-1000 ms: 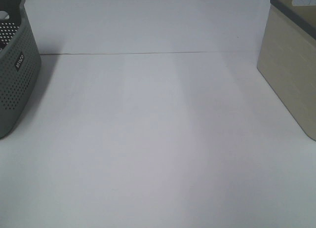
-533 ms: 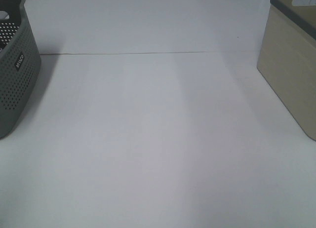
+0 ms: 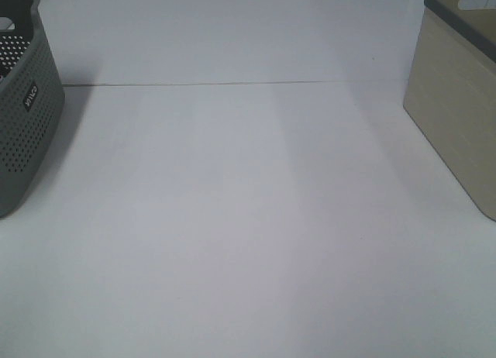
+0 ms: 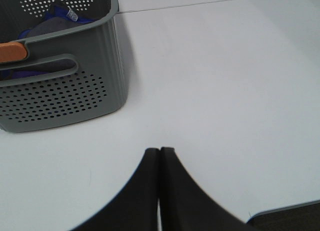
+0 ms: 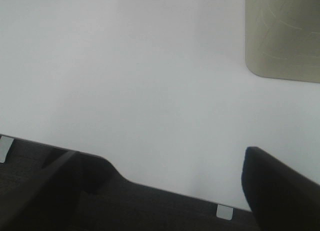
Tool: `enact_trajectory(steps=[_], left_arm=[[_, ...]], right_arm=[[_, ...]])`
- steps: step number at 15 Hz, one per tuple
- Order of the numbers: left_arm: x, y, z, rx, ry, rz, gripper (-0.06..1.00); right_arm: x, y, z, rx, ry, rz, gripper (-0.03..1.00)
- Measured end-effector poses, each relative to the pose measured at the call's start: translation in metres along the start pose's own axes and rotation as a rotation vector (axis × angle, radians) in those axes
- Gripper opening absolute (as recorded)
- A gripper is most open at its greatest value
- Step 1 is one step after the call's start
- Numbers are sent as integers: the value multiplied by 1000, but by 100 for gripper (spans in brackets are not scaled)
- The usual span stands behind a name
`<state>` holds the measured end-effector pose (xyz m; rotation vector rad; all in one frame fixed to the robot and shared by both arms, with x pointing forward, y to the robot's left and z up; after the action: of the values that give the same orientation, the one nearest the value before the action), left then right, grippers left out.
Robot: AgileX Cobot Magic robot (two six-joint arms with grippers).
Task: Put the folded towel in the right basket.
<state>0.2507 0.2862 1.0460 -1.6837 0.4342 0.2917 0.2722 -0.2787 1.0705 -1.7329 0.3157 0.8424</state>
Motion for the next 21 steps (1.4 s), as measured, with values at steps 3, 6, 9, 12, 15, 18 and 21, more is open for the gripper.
enact_trajectory(steps=[3,6,9,12,15,18,21], left_arm=[[0,0,0,0,0,0,0],[0,0,0,0,0,0,0],[0,0,0,0,0,0,0],[0,0,0,0,0,0,0],[0,0,0,0,0,0,0],[0,0,0,0,0,0,0],[0,0,0,0,0,0,0]], right_arm=[[-3,35,2,-14,105,-115,83],[12,50,2,7,130,-142,83],[12,50,-3,15,172,-149,83],[12,51,-6,39,193,-145,83],[12,51,-6,47,195,-144,83],[12,51,-6,47,195,-144,83],[12,51,-6,47,195,-144,83]])
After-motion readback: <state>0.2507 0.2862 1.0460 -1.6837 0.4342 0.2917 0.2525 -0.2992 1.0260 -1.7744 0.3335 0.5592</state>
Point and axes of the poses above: a point on each arm's last joint axis where the gripper is mounted, x pointing out along that axis toward the gripper, z along the wrist's bending axis when the last joint is at zero, y = z × x, the point moved 2 cm from there along x, pointing out along that axis toward the gripper, and after that the axes turned 11 degrees about -x, right-handed, at the moved point
